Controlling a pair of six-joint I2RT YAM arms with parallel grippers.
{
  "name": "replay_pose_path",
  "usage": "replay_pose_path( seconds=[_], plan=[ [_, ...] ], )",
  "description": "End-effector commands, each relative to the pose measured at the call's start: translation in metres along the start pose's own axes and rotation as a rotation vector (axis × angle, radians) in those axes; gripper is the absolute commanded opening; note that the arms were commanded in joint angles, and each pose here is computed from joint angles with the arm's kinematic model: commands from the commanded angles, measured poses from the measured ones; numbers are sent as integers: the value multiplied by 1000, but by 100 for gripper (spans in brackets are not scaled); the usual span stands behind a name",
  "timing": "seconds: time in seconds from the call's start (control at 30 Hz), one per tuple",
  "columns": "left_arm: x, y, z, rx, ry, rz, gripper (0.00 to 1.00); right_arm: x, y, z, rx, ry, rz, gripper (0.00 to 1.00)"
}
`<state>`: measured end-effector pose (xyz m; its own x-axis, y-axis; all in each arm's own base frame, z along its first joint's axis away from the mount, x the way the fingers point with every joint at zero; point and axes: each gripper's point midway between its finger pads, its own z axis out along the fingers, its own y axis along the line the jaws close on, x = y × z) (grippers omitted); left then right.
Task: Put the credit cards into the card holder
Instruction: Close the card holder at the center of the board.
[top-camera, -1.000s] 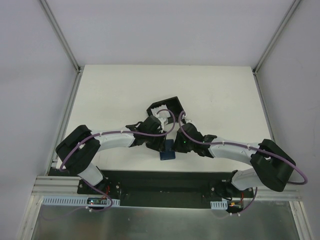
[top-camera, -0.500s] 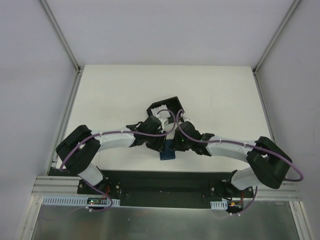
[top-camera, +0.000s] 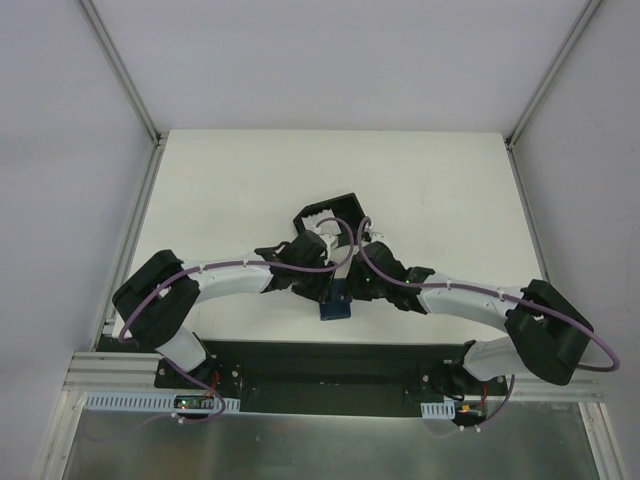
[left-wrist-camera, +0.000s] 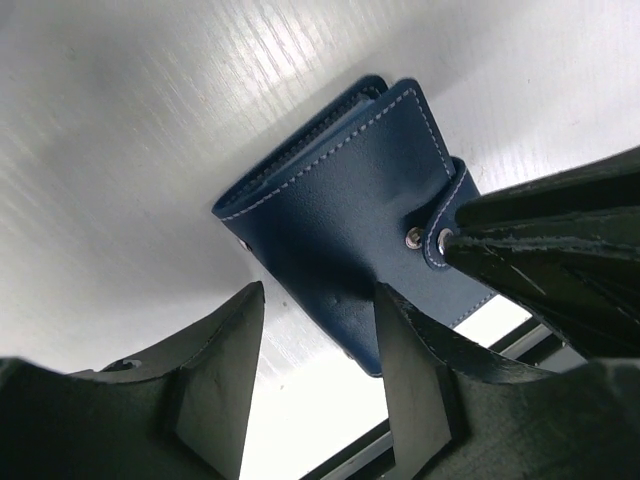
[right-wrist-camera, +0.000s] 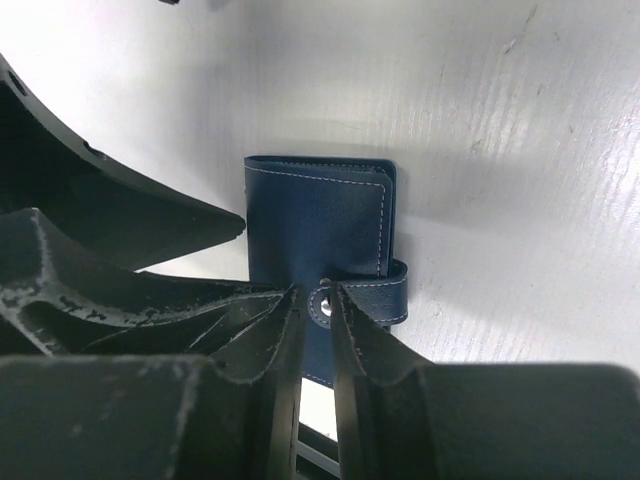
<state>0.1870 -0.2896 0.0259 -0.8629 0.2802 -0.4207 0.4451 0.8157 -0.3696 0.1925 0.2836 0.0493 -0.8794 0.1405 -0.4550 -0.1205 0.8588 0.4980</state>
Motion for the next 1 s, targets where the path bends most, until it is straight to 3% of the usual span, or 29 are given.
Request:
replay_pose_path(
  seconds=[0.0,0.33,0.97],
  plan=[
    [-22,-1,-10,-51,-46,53,48,-9,-2,-9,7,-45,7,19],
    [-21,2,2,-66,2,81,47,5,-14,-12,31,-5,30,17],
    [7,16,11,-94,75,58,44,11,4,4,-6,39,4,16]
  ],
)
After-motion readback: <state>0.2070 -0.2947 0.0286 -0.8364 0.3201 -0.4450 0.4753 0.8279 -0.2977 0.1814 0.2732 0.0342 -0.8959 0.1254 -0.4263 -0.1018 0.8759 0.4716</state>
